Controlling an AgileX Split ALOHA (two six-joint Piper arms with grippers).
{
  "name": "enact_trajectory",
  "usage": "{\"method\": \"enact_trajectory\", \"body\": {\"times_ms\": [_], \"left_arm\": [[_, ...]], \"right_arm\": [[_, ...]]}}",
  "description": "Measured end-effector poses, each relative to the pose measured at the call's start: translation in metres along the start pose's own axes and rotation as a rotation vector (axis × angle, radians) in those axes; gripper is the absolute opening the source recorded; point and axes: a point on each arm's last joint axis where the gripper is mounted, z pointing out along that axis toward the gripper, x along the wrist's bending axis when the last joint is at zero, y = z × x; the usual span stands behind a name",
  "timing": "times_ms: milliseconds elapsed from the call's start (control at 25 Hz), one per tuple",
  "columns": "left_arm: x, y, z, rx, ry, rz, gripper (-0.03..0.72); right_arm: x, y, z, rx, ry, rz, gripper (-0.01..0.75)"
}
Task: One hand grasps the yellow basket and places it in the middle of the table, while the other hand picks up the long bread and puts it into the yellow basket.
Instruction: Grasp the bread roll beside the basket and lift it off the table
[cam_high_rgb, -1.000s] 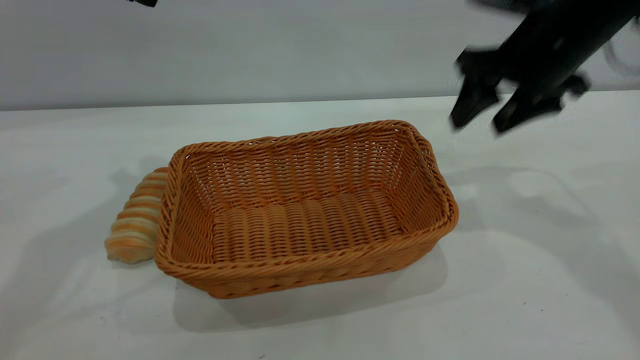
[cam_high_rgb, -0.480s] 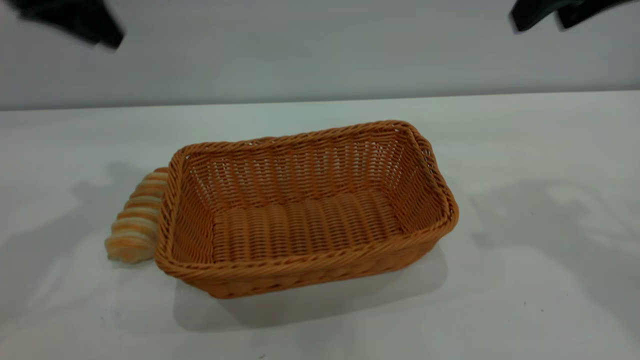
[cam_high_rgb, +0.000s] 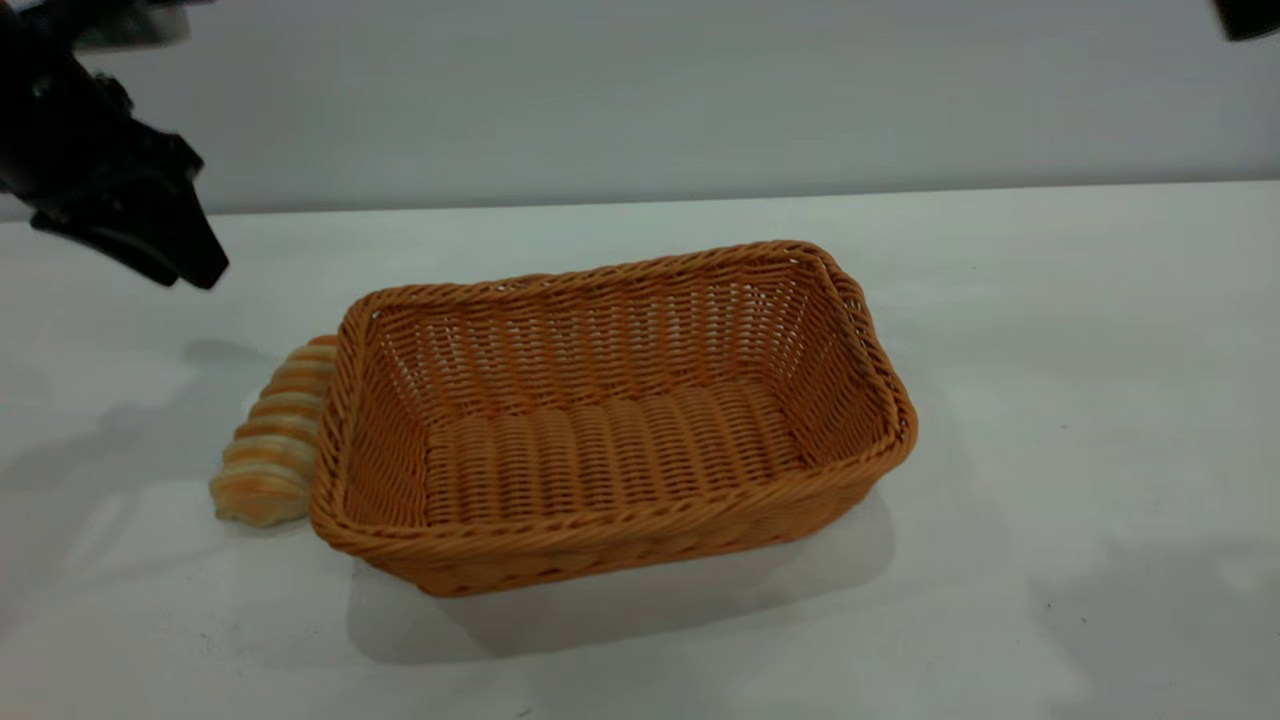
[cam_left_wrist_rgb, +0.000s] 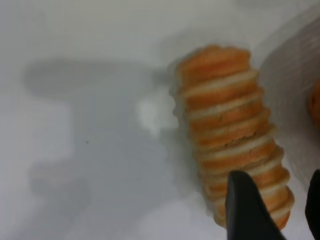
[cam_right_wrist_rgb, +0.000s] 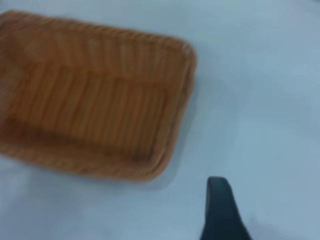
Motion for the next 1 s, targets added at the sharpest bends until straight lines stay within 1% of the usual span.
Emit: {"method": "enact_trajectory", "body": {"times_ms": [80, 240, 400, 640, 880, 1000], "left_arm": [[0.002, -0.003, 0.009, 0.024, -0.010, -0.008, 0.365], [0.005, -0.011, 0.031, 0.072, -0.034, -0.032, 0.365], [0.007, -0.017, 0.050, 0.108, -0.052, -0.052, 0.365], [0.003, -0.016, 0.065, 0.101, -0.036, -0.042, 0.365], [-0.006, -0.015, 0.083, 0.103, -0.023, -0.014, 0.365], [-0.005, -0.018, 0.092, 0.111, -0.021, -0.008, 0.353]], "right_arm": [[0.006, -0.006, -0.016, -0.006, 0.016, -0.001, 0.465], [0.016, -0.022, -0.046, -0.053, 0.026, 0.000, 0.465], [0.023, -0.044, -0.062, -0.063, 0.036, 0.011, 0.465], [0.032, -0.074, -0.076, -0.039, 0.063, 0.001, 0.465], [0.041, -0.097, -0.102, -0.079, 0.067, 0.001, 0.450], [0.043, -0.105, -0.114, -0.107, 0.053, 0.008, 0.443]]}}
